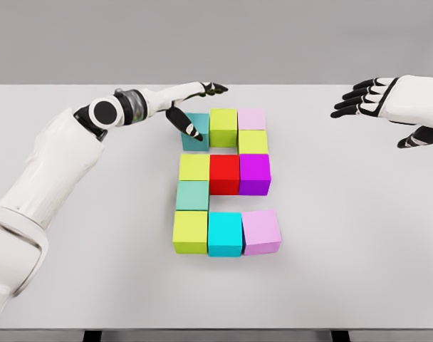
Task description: Assemble the squares on the desktop into the number 2
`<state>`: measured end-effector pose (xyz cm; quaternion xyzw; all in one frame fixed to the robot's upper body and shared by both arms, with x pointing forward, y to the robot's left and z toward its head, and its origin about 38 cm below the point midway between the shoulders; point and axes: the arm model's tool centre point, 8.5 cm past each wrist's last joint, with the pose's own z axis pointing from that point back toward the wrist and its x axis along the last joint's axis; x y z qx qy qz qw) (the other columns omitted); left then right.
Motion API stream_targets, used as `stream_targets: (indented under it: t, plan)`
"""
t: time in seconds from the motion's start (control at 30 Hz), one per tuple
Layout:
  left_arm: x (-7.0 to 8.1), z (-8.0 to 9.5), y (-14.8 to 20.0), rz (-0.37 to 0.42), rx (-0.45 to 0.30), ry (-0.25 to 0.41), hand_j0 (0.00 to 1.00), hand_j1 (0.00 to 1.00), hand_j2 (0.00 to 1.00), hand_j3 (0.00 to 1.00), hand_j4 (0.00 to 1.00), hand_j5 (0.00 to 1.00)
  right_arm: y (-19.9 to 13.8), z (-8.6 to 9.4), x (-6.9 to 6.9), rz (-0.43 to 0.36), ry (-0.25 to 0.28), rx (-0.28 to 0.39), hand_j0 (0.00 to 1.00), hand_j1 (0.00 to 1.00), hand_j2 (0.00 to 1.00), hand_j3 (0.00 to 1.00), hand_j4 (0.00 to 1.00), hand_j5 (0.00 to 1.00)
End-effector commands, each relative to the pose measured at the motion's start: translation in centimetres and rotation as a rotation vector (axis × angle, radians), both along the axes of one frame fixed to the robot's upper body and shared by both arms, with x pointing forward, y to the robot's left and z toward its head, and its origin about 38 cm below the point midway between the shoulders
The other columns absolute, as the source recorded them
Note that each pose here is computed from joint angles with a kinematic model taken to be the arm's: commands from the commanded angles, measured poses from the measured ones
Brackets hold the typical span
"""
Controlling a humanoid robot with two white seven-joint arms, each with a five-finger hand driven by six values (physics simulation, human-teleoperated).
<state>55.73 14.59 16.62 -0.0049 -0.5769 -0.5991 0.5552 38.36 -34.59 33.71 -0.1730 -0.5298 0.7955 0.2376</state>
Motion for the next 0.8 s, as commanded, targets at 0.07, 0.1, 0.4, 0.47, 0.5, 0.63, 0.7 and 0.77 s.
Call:
stream_targets:
  t: [0.07, 0.1, 0.4, 0.47, 0.5, 0.63, 0.7, 0.77]
  plan:
    - [0.0, -0.11, -0.24, 0.001, -0.007, 0.004, 1.0, 1.0, 1.0, 1.0, 1.0, 1.0, -0.01, 0.05, 0.01, -0.002, 0.002, 0.005, 1.0, 1.0, 1.0, 1.0, 1.0, 1.0]
    - [0.0, -0.11, -0.24, 0.001, -0.007, 0.004, 1.0, 1.0, 1.0, 1.0, 1.0, 1.0, -0.01, 0.05, 0.01, -0.002, 0.002, 0.005, 1.0, 1.0, 1.0, 1.0, 1.0, 1.0]
    - [-0.02, -0.31, -0.39, -0.002, -0.011, 0.007, 1.0, 1.0, 1.0, 1.0, 1.0, 1.0, 0.0, 0.11, 0.02, -0.002, 0.0, 0.005, 1.0, 1.0, 1.0, 1.0, 1.0, 1.0]
    - [-0.04, -0.08, -0.5, -0.007, -0.012, 0.001, 1.0, 1.0, 1.0, 1.0, 1.0, 1.0, 0.0, 0.11, 0.02, -0.002, 0.0, 0.005, 1.0, 1.0, 1.0, 1.0, 1.0, 1.0]
    - [-0.11, -0.04, -0.56, -0.011, -0.011, -0.001, 1.0, 1.0, 1.0, 1.0, 1.0, 1.0, 0.0, 0.11, 0.02, -0.002, 0.0, 0.005, 1.0, 1.0, 1.0, 1.0, 1.0, 1.0]
    - [-0.1, 0.25, -0.36, -0.011, -0.015, -0.007, 1.0, 1.0, 1.0, 1.0, 1.0, 1.0, 0.0, 0.11, 0.02, -0.002, 0.0, 0.005, 1.0, 1.0, 1.0, 1.0, 1.0, 1.0]
    - [-0.1, 0.29, -0.4, -0.012, -0.017, -0.008, 1.0, 1.0, 1.0, 1.0, 1.0, 1.0, -0.01, 0.16, 0.02, -0.002, -0.001, 0.006, 1.0, 1.0, 1.0, 1.0, 1.0, 1.0]
    - [-0.19, 0.24, -0.48, -0.015, -0.018, -0.008, 1.0, 1.0, 1.0, 1.0, 1.0, 1.0, 0.04, 0.09, 0.03, -0.001, 0.0, 0.007, 1.0, 1.0, 1.0, 1.0, 1.0, 1.0]
